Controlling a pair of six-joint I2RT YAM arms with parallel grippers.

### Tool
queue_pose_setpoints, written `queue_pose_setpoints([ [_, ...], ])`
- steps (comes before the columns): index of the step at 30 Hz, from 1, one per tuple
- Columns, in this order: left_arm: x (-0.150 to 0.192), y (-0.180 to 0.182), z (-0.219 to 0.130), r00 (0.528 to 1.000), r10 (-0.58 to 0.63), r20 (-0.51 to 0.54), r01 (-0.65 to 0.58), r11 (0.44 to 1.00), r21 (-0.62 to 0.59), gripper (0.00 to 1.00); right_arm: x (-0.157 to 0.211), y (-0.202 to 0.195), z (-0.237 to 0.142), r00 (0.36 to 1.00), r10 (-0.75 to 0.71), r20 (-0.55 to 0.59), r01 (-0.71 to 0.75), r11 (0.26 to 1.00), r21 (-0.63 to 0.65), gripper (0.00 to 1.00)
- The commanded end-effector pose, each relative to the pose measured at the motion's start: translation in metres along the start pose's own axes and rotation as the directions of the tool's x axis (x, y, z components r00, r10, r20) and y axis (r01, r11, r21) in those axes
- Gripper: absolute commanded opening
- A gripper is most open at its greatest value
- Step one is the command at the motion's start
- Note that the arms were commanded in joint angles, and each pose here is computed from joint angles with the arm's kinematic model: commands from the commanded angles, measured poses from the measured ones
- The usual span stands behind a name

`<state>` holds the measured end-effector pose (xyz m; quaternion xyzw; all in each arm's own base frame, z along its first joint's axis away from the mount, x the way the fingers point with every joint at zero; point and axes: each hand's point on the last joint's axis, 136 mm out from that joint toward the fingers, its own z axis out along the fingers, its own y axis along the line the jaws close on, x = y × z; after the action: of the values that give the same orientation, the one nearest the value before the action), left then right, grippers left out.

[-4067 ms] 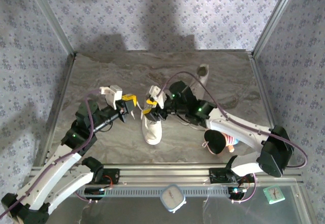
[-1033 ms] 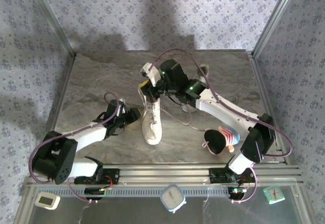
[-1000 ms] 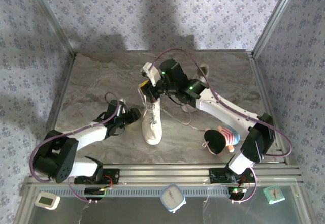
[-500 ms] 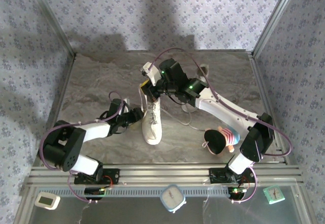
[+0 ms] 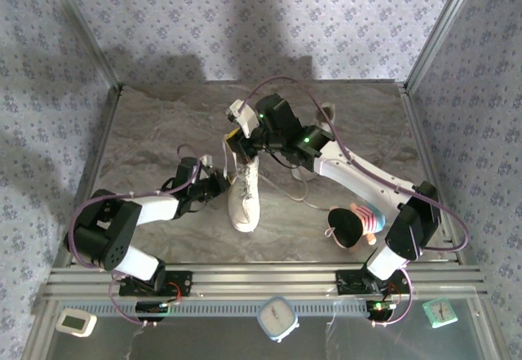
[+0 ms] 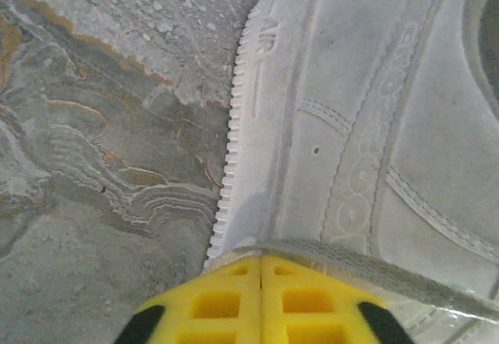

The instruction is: Tie the shoes

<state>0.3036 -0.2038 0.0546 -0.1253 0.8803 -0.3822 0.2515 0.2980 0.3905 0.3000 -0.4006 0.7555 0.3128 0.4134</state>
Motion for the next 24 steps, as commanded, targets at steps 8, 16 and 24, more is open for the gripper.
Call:
queue_pose_setpoints([
  [8, -0.013, -0.010, -0.040, 0.986, 0.137, 0.096, -0.132, 0.990, -0.051, 0.00, -0.006, -0.003, -0.003, 1.000, 0.018, 0.011, -0.019, 0.999, 0.032, 0.00],
  [16, 0.006, -0.028, -0.055, 0.947, 0.302, 0.107, -0.310, 0.948, 0.073, 0.27, -0.006, -0.007, -0.005, 1.000, 0.027, 0.014, -0.027, 0.999, 0.047, 0.00],
  [24, 0.015, -0.044, -0.052, 0.896, 0.431, 0.108, -0.443, 0.887, 0.132, 0.42, -0.006, -0.008, -0.006, 0.999, 0.037, 0.016, -0.037, 0.998, 0.047, 0.00],
])
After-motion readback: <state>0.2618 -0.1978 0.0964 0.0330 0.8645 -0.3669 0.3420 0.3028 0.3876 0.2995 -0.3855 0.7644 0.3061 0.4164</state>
